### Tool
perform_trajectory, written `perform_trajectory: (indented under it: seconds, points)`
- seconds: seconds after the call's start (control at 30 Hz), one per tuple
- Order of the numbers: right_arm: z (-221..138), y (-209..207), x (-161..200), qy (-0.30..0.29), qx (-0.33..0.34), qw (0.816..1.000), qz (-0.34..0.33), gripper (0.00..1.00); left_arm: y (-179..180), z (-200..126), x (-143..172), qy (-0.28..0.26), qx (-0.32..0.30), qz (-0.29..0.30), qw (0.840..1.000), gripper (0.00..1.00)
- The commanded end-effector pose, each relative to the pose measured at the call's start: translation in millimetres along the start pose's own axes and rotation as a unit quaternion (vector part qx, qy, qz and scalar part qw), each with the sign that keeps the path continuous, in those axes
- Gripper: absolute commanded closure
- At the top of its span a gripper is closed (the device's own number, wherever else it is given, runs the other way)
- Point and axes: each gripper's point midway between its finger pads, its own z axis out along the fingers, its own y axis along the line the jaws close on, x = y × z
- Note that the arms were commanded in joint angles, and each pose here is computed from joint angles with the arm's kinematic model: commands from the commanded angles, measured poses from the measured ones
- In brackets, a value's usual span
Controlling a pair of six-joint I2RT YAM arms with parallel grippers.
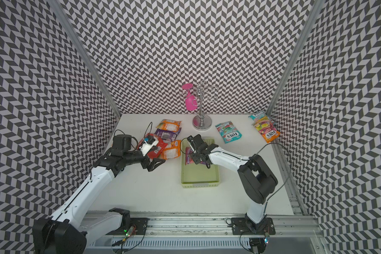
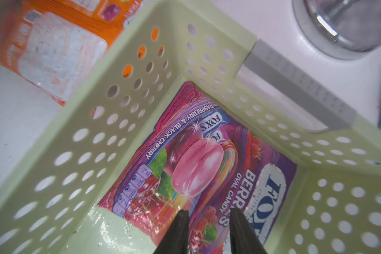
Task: Put the candies in the basket
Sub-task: Place the candy in the basket.
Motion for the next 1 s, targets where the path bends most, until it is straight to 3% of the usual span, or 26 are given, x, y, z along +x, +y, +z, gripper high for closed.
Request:
perform_trajectory:
  seconds: [0.0,0.17,0.27,0.5,0.73,0.97]
  points:
    - [20,-3,9,0.011,0.007,1.0,0.019,0.65,3,-7,-16,-0.018,-0.006,0.006,1.0,0.01]
    - [29,-13,8,0.01,0.014,0.999,0.032,0.66,4,-3,-11,-0.015,-0.006,0.007,1.0,0.01]
    - [24,-20,1,0.002,0.017,0.999,0.042,0.66,15,-4,-10,-0.006,-0.035,0.001,0.999,0.01]
    - [-22,-19,-26,-0.048,-0.007,0.997,0.054,0.66,33,3,2,0.026,-0.094,0.004,0.995,0.01]
    - [-84,-37,-39,-0.114,0.012,0.992,0.058,0.62,48,14,11,0.062,-0.133,0.084,0.986,0.01]
    - [-139,-79,-37,-0.199,0.064,0.973,0.098,0.51,50,30,30,0.103,-0.139,0.174,0.969,0.03]
